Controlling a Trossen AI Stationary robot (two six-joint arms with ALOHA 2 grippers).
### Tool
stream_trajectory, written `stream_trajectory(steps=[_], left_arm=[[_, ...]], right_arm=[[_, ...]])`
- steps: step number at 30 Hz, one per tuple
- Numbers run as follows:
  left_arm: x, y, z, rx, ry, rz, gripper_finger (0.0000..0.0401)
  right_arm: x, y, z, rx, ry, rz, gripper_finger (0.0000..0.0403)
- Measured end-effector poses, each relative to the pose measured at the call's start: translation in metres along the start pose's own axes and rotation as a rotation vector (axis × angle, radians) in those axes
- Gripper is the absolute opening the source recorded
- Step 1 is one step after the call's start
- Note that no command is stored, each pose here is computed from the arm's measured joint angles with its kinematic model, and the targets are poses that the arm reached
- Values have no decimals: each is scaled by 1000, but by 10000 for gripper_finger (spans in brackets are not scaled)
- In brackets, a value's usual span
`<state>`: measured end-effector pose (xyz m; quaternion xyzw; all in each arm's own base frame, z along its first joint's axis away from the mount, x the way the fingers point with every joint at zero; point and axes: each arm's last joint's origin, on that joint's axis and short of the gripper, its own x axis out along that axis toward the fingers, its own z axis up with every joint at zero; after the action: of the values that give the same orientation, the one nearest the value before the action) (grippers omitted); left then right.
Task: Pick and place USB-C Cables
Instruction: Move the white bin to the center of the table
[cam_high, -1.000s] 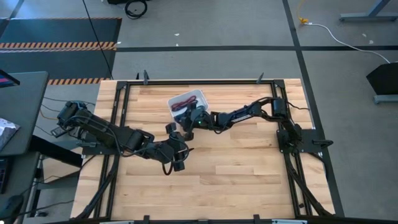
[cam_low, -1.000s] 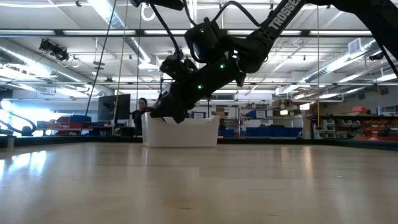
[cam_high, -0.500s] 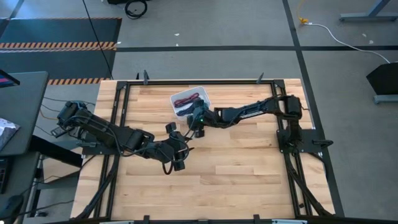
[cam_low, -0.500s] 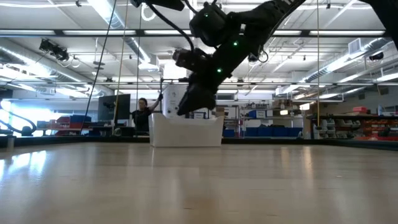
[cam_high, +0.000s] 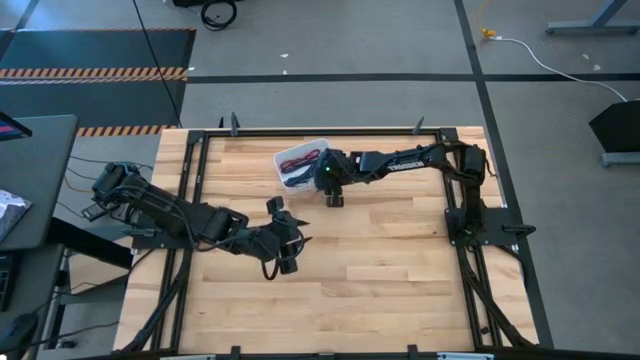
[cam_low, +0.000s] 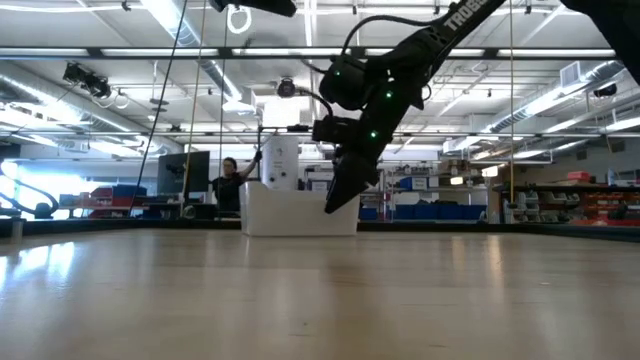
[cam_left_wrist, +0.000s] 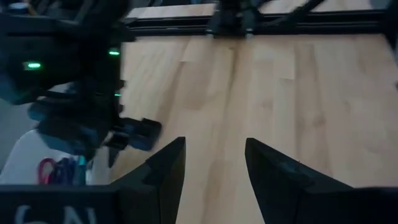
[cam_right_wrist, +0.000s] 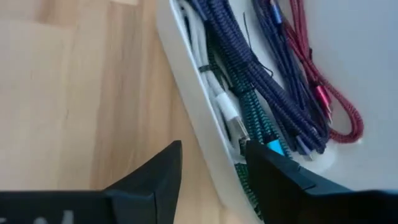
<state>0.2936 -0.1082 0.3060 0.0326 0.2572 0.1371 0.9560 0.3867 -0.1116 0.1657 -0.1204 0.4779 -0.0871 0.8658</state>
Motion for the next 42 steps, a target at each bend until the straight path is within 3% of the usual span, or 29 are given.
stream_trajectory(steps=[15,23,42], left_arm=[[0,0,0,1,1,1,174],[0,0,0,2,1,1,174],[0,0,0,-1,1,2,174]], right_arm=[[-5,30,-1,-61,52,173,104],[-10,55,0,-49,107,217,10],[-31,125,4,31,193,367,3]])
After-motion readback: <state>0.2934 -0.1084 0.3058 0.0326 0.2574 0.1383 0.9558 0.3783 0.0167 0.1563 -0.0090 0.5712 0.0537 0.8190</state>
